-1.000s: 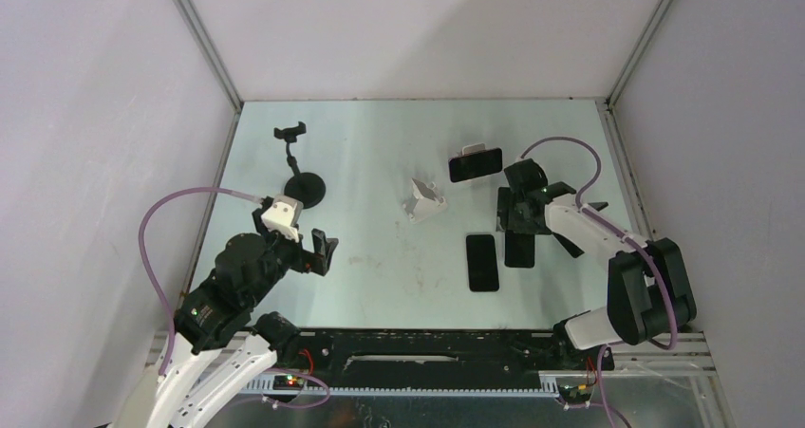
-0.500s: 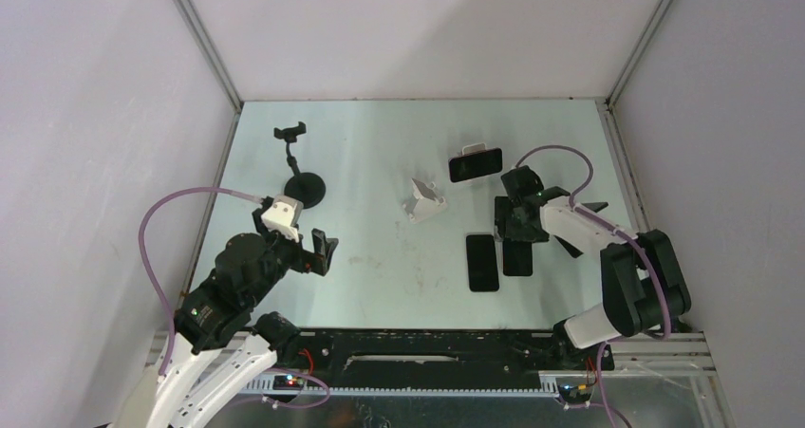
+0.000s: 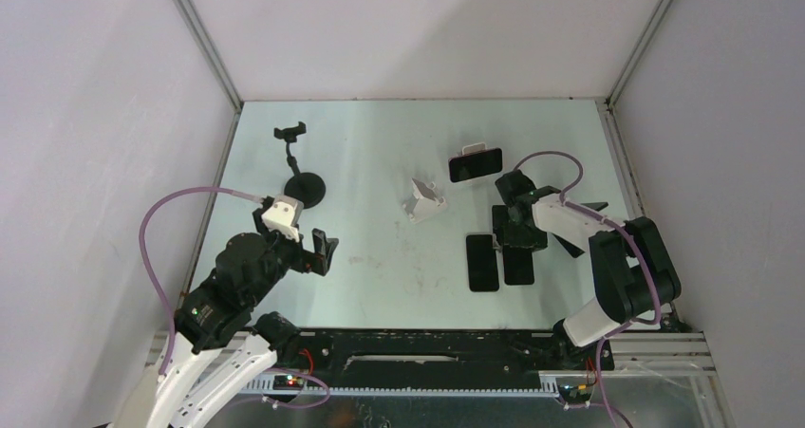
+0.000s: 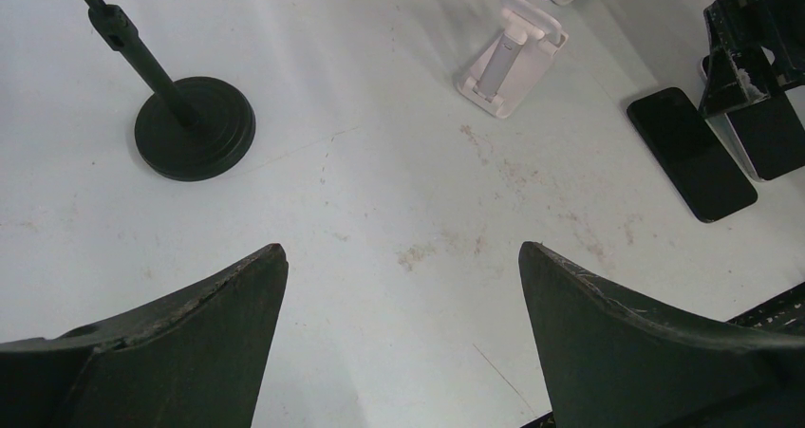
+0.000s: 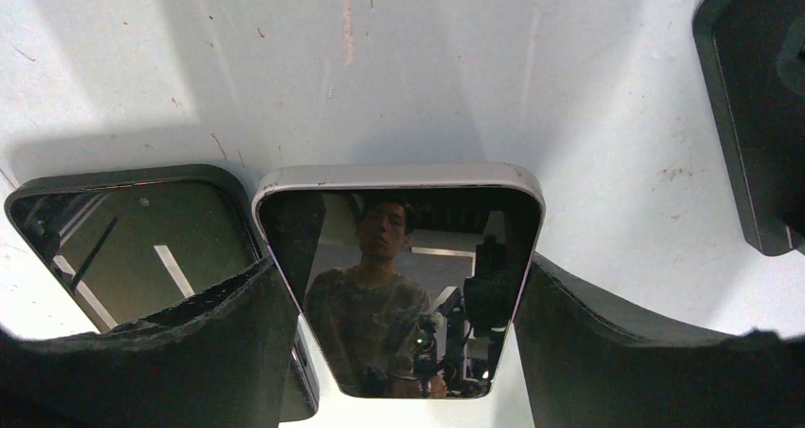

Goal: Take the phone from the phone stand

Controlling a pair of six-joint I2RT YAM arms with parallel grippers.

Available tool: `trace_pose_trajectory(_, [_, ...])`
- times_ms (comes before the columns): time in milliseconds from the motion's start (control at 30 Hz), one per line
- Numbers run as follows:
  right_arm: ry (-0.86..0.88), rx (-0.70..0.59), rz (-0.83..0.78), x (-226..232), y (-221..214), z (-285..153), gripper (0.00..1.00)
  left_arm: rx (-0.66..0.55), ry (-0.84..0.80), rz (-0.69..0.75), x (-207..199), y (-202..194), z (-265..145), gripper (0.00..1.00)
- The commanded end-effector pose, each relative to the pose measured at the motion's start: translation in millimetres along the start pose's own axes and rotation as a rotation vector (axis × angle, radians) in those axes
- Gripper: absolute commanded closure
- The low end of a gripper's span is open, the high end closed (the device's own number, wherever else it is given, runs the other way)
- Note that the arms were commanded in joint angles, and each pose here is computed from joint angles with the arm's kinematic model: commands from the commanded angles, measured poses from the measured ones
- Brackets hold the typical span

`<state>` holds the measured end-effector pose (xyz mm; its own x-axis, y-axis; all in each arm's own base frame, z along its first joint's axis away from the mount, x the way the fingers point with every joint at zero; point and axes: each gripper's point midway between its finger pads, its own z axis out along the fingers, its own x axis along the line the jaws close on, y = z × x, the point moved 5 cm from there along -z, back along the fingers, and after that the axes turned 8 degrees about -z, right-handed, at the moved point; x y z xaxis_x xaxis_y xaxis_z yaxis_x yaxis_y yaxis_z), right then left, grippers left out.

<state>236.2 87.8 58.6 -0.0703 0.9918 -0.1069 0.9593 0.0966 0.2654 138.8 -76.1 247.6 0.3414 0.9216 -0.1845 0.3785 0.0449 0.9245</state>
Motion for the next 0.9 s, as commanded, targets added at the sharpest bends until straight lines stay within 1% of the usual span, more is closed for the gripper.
trace_pose_trajectory(0, [-0.006,0.066,-0.019,1.3,-12.0,4.1,0.51,-0.015,-0.018,0.018,-2.7,3.8,3.2,0.0])
trace_pose_trajectory(133, [0.008,0.083,-0.022,2.7,-15.0,3.4,0.44,-0.018,-0.018,0.018,-2.8,4.4,2.8,0.0])
trace_pose_trajectory(167, [0.015,0.086,-0.026,3.6,-15.6,3.0,0.38,-0.018,-0.019,0.018,-2.8,4.4,2.8,0.0])
trace_pose_trajectory(200, [0.018,0.087,-0.027,3.9,-15.9,2.4,0.36,-0.018,-0.017,0.017,-2.7,4.4,2.8,0.0])
trace_pose_trajectory(233, [0.024,0.089,-0.03,4.8,-16.4,2.0,0.3,-0.02,-0.018,0.017,-2.6,4.5,2.6,0.0])
trace_pose_trajectory(300, [0.027,0.095,-0.038,6.0,-18.0,1.7,0.26,-0.019,-0.017,0.017,-2.5,4.4,2.6,0.0])
trace_pose_trajectory(533, [0.008,0.116,-0.051,4.7,-22.3,2.0,0.23,-0.019,-0.019,0.018,-2.7,4.3,2.3,0.0])
trace_pose_trajectory(600, [0.007,0.115,-0.053,4.9,-22.4,1.6,0.21,-0.018,-0.02,0.018,-2.8,4.2,2.5,0.0])
trace_pose_trajectory(733, [0.013,0.114,-0.055,5.8,-22.5,0.8,0.13,-0.022,-0.02,0.017,-2.7,4.8,1.8,0.0])
trace_pose_trajectory(867, [0.012,0.113,-0.055,5.6,-22.5,0.1,0.11,-0.019,-0.018,0.017,-2.4,4.1,2.0,0.0])
